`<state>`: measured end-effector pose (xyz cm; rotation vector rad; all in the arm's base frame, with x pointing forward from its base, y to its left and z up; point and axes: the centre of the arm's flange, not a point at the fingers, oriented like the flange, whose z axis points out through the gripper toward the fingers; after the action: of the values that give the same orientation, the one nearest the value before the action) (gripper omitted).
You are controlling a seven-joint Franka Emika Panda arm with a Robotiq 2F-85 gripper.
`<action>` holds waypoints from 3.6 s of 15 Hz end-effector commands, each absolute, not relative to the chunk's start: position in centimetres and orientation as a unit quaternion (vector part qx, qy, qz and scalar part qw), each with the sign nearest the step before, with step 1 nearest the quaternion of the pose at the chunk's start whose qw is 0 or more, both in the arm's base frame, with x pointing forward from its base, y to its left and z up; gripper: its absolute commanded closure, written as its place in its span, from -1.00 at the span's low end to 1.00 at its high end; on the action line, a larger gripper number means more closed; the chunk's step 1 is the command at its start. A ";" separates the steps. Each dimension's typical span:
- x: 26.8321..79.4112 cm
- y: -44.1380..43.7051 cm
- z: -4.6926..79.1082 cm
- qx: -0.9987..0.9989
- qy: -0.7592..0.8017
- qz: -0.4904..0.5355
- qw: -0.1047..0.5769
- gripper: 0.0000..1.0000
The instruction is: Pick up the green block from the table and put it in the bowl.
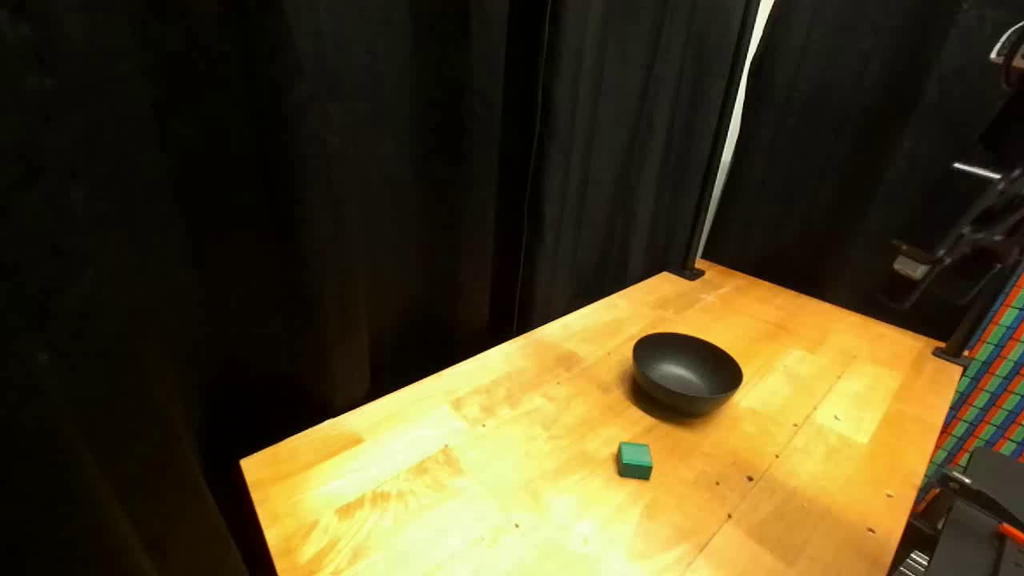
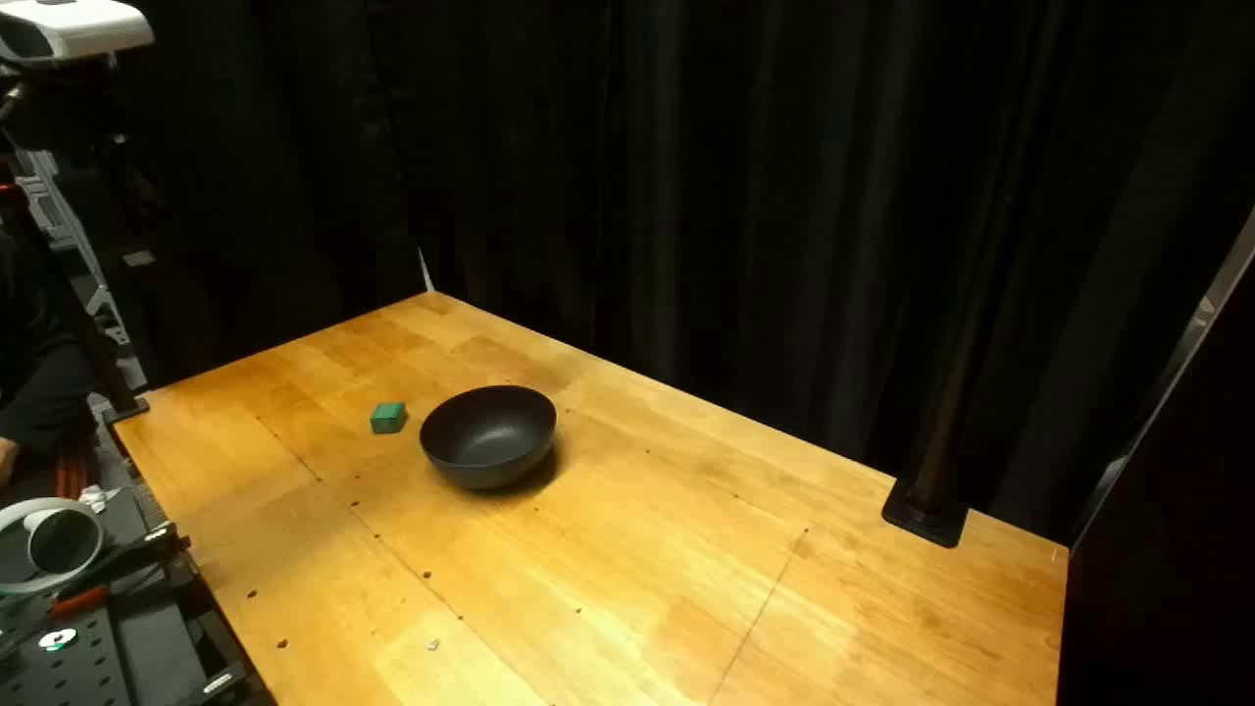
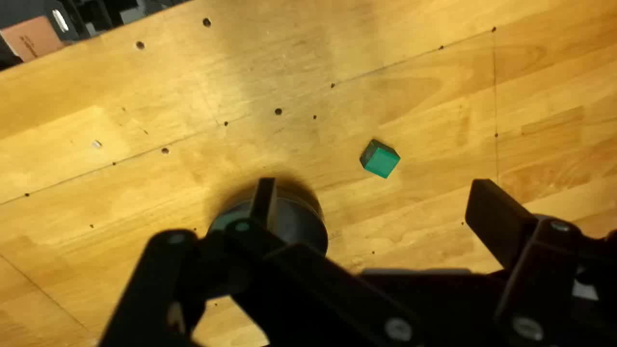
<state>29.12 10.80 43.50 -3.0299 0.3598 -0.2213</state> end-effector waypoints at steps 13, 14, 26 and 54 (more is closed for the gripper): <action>35.4 15.9 38.4 -0.985 0.139 -0.102 0.030 -1.00; 36.4 17.0 37.0 -0.984 0.133 -0.111 0.038 -1.00; 43.5 18.2 20.8 -0.976 0.144 -0.161 0.035 -1.00; 46.3 22.9 13.7 -0.963 0.228 -0.086 -0.112 0.37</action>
<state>47.09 22.79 11.40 -3.2070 0.7230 -0.3215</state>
